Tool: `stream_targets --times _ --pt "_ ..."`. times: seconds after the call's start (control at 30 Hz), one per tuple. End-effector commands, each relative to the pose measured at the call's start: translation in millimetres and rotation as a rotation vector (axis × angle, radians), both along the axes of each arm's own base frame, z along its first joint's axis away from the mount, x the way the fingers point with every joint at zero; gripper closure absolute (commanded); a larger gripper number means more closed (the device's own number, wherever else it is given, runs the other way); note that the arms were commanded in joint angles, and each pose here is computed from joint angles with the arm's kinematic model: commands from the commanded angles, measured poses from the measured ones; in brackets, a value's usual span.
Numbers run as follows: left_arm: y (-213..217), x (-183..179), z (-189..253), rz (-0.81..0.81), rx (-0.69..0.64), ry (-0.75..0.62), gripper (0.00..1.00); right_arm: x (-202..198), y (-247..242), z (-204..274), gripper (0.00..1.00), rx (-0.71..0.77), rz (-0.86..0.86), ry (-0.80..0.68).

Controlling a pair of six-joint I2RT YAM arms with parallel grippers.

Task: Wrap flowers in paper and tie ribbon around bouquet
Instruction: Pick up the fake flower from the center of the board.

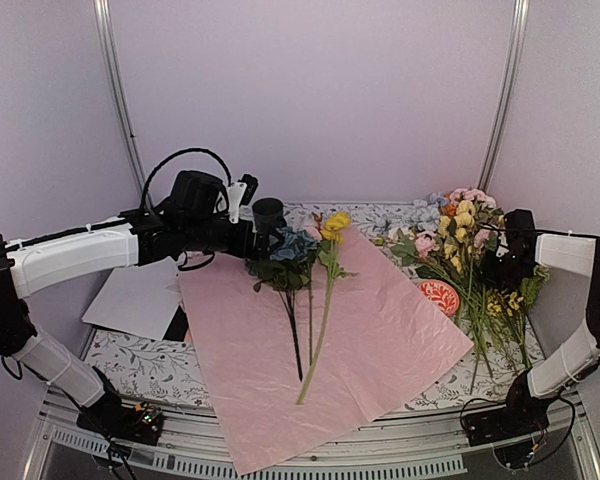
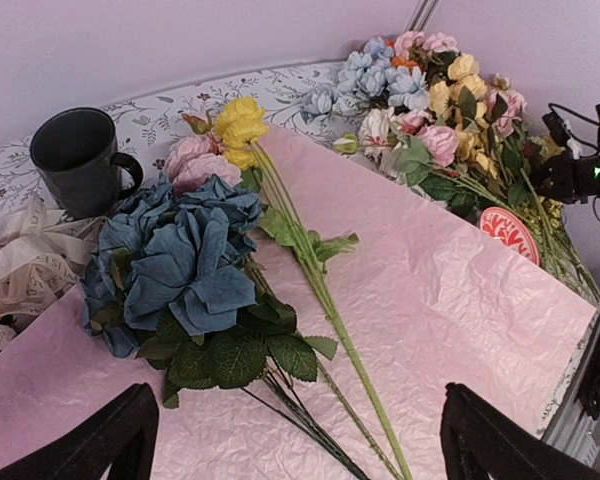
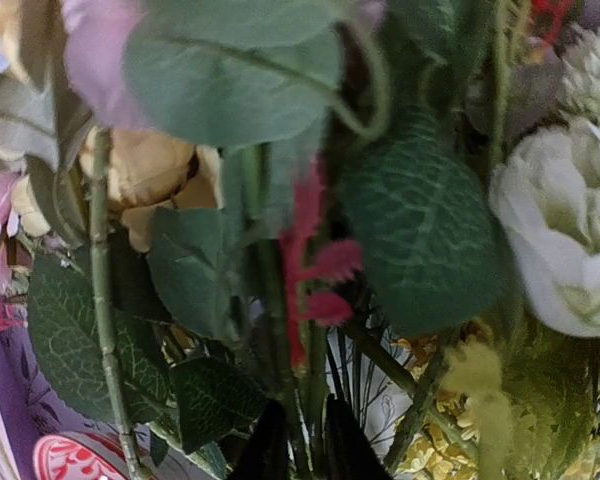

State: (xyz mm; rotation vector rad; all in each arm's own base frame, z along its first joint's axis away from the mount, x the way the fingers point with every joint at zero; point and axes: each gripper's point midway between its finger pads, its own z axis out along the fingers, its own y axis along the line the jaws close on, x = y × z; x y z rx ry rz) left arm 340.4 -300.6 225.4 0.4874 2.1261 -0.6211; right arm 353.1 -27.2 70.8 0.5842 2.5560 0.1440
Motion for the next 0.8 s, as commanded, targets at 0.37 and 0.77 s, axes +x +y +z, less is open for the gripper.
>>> stream_targets --times 0.37,0.77 --pt "1.6 4.1 13.1 0.005 -0.024 -0.029 0.01 23.2 -27.9 104.6 1.0 -0.191 -0.015 -0.247" --pt "2.1 5.3 16.2 0.005 -0.018 -0.044 0.01 -18.2 -32.9 360.1 1.0 -0.382 -0.076 -1.025"
